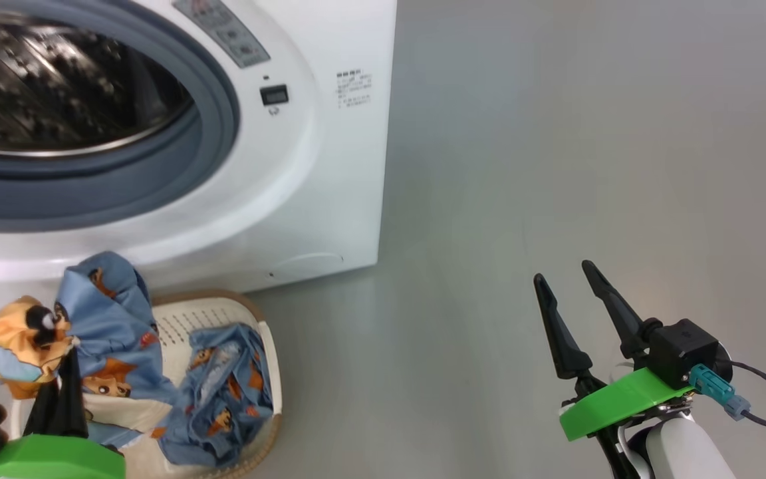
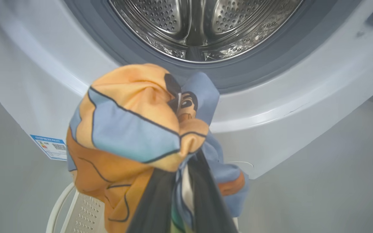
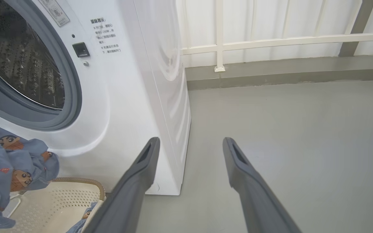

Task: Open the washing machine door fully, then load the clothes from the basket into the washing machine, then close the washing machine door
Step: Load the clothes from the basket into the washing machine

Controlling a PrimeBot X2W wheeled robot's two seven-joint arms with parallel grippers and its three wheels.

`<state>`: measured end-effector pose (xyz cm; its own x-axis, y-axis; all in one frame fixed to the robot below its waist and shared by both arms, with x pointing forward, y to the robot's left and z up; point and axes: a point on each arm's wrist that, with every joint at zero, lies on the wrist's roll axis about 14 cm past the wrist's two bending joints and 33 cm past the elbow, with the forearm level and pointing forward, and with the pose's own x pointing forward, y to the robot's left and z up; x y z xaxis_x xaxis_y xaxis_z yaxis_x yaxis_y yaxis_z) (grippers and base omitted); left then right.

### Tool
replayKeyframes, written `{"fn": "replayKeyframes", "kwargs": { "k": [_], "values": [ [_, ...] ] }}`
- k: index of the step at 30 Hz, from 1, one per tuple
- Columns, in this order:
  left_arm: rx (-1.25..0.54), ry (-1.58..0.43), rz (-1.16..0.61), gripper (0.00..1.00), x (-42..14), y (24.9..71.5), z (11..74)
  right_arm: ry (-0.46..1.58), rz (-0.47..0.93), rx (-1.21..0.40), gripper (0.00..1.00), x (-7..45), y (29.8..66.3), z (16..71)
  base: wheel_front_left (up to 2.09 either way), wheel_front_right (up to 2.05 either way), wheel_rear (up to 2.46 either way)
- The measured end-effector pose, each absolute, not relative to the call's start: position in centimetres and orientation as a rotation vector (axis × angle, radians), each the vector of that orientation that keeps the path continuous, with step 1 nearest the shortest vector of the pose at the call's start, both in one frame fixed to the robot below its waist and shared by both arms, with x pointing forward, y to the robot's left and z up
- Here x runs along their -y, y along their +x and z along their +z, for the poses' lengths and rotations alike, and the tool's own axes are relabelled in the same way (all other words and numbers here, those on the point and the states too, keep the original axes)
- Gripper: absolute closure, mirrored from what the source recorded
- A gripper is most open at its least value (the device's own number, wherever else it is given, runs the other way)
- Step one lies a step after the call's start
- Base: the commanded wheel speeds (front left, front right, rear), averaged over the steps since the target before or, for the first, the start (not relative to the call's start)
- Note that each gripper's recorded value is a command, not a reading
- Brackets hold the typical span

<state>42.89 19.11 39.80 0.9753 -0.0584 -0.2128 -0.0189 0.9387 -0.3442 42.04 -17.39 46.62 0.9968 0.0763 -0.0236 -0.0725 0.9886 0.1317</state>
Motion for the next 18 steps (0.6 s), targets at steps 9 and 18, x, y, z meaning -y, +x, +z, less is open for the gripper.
{"fn": "replayKeyframes", "kwargs": {
  "k": [9,18],
  "values": [
    [-0.060,-0.300,-0.020,1.00,-19.3,41.3,45.3,0.121,0.081,0.004,0.00,17.2,40.3,48.2,0.00,0.00,0.00],
    [0.043,-0.234,-0.012,1.00,-19.7,38.3,49.1,0.090,0.074,0.039,0.00,17.5,38.2,49.5,0.00,0.00,0.00]
  ]
}}
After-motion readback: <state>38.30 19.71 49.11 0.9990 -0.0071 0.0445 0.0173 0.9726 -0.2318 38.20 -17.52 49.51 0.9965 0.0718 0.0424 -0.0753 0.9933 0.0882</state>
